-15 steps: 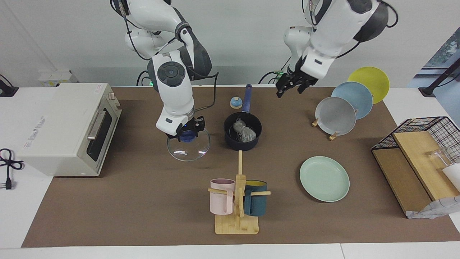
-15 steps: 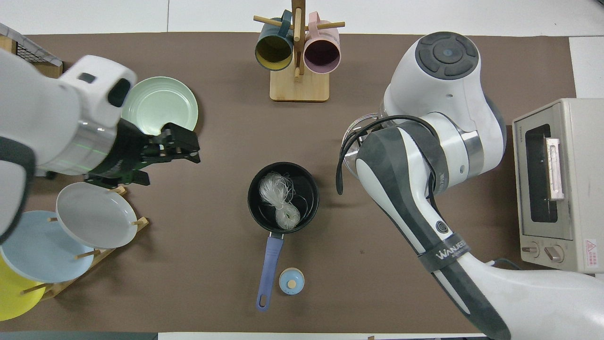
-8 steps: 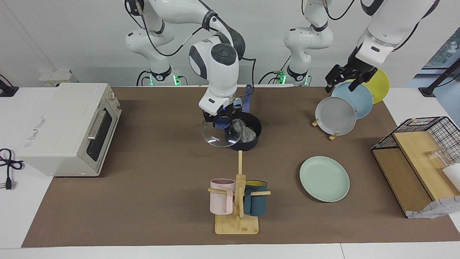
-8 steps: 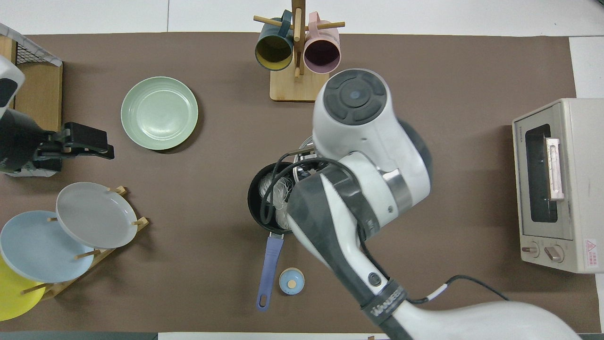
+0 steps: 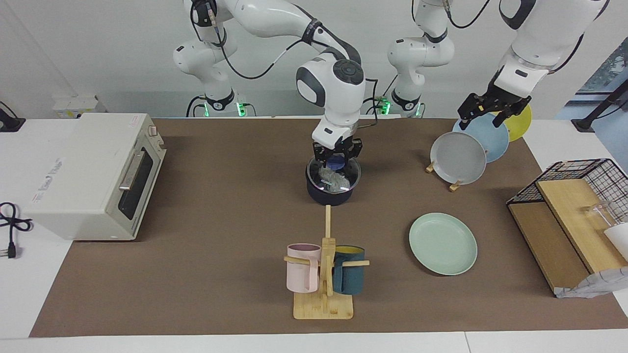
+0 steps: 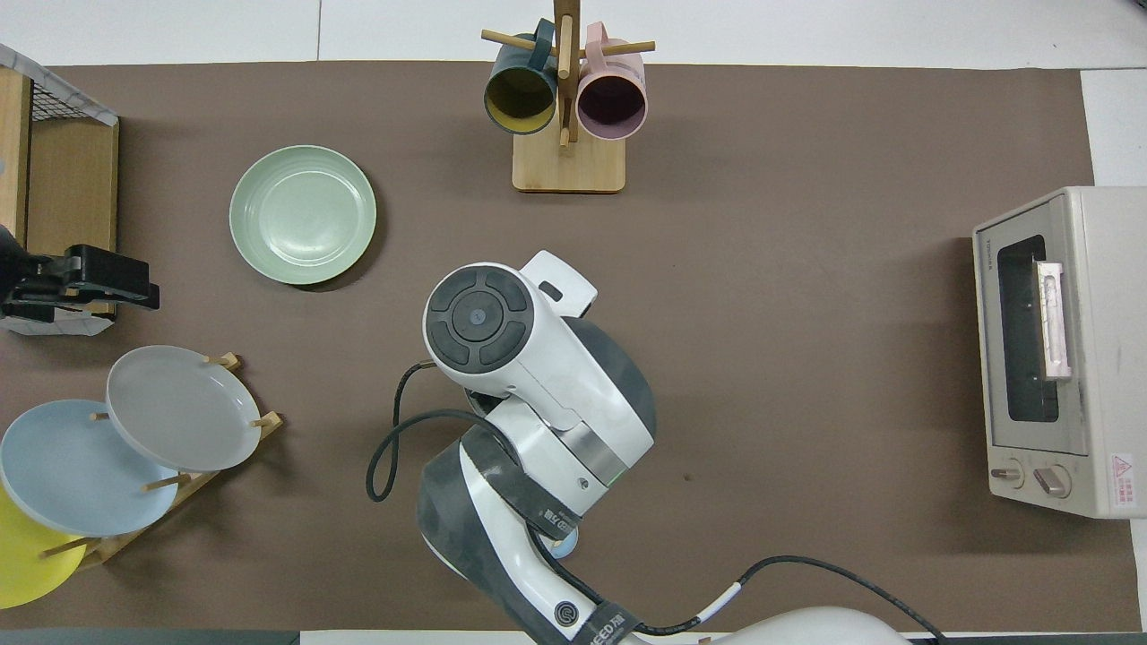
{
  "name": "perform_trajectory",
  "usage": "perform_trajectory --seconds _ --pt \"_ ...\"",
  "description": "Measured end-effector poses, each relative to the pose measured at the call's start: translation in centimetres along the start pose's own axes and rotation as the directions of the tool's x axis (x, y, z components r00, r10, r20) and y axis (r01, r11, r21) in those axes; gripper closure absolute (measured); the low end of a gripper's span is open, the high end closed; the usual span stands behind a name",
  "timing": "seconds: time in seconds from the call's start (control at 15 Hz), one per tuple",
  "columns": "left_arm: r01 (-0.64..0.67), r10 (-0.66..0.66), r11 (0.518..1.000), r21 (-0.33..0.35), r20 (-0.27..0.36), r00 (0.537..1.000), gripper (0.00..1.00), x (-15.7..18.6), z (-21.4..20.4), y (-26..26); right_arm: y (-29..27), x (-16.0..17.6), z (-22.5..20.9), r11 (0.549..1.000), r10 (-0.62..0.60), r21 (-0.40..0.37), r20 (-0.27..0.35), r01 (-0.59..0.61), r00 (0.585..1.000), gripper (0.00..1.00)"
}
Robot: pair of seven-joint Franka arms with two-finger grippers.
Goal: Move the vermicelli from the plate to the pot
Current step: 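Lower the glass lid onto the pot with the right gripper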
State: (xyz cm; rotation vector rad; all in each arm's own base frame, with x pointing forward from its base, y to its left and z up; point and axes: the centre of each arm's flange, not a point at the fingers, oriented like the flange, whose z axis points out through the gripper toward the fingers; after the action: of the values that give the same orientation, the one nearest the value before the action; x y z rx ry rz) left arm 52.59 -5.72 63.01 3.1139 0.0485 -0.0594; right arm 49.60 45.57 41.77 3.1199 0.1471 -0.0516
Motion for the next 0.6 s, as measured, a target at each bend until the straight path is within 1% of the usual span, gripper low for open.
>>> perform_trajectory --seconds 0.2,0.6 --pt "-0.006 0.007 1.000 0.024 -0.007 1.000 0.00 0.3 0.5 -0.2 -0.2 -0.1 0.7 1.000 -0.002 -0.007 0.008 0.002 1.000 0.33" --pt "-0.022 0.022 0.999 0.031 0.003 1.000 0.00 0.6 2.7 0.3 -0.1 -0.1 0.7 1.000 -0.001 -0.009 0.011 0.001 1.000 0.33"
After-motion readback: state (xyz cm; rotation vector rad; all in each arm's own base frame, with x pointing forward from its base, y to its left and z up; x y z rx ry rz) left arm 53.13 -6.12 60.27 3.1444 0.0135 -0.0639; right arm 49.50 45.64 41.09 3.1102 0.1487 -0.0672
